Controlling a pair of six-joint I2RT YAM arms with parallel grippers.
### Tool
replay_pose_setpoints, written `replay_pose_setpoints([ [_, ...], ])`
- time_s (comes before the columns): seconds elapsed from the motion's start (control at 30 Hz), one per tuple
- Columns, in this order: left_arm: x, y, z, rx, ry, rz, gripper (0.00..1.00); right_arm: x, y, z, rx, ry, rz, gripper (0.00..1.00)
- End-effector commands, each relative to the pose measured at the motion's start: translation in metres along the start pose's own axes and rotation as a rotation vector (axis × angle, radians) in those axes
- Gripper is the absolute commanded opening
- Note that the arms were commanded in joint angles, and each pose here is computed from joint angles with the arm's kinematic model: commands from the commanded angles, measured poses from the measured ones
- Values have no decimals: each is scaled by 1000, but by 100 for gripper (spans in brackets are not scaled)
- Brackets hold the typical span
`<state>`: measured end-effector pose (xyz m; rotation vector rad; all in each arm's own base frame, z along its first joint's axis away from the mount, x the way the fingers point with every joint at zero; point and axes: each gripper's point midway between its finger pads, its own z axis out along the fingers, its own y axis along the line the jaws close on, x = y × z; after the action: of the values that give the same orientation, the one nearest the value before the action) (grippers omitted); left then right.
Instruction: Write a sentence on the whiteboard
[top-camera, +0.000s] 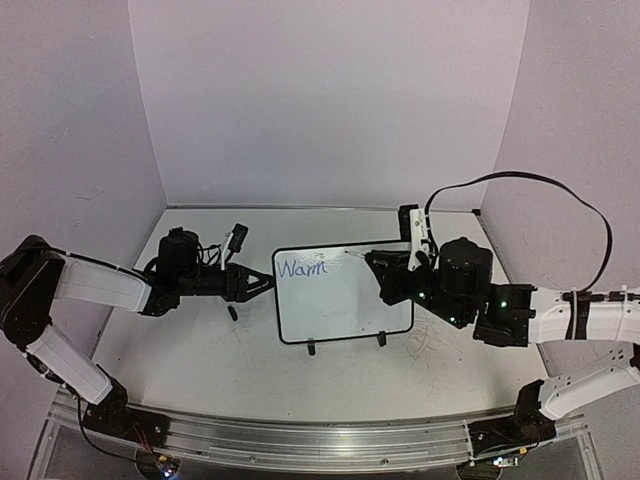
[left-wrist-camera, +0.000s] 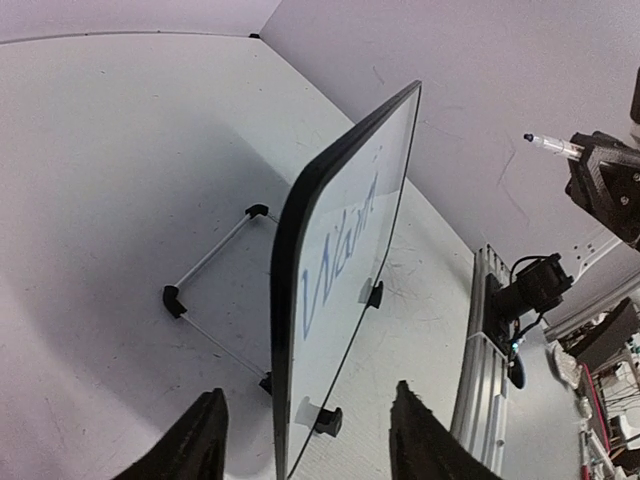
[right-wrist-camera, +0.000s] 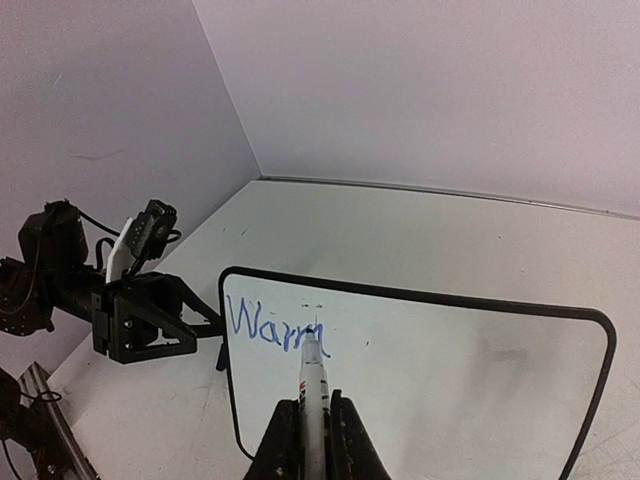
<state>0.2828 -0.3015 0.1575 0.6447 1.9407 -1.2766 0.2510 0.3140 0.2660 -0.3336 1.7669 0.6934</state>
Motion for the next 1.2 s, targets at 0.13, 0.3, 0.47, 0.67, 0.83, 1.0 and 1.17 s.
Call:
replay_pose_setpoints([
  [0.13,-16,7,-10,-82,-49,-32,63,-18,17,9,-41,-36,-27,0],
  [0.3,-23,11,-9,-105,-69,-65,66,-23,6,-2,-6,-62,-45,0],
  [0.47,-26,13,-7,-102,-70,-65,71,-28,-1,-3,47,-45,-135,0],
  [0.67,-16,16,-2,-72,-30,-76,72,-39,-2,-1,66,-63,-206,0],
  [0.83,-10,22,4,-59,-14,-71,71,-38,4,9,55,-49,-204,0],
  [1.0,-12,17,8,-10,-10,-47,69,-36,1,14,80,-43,-180,0],
  [1.17,-12,18,14,20,4,-29,65,-34,1,13,77,-39,-171,0],
])
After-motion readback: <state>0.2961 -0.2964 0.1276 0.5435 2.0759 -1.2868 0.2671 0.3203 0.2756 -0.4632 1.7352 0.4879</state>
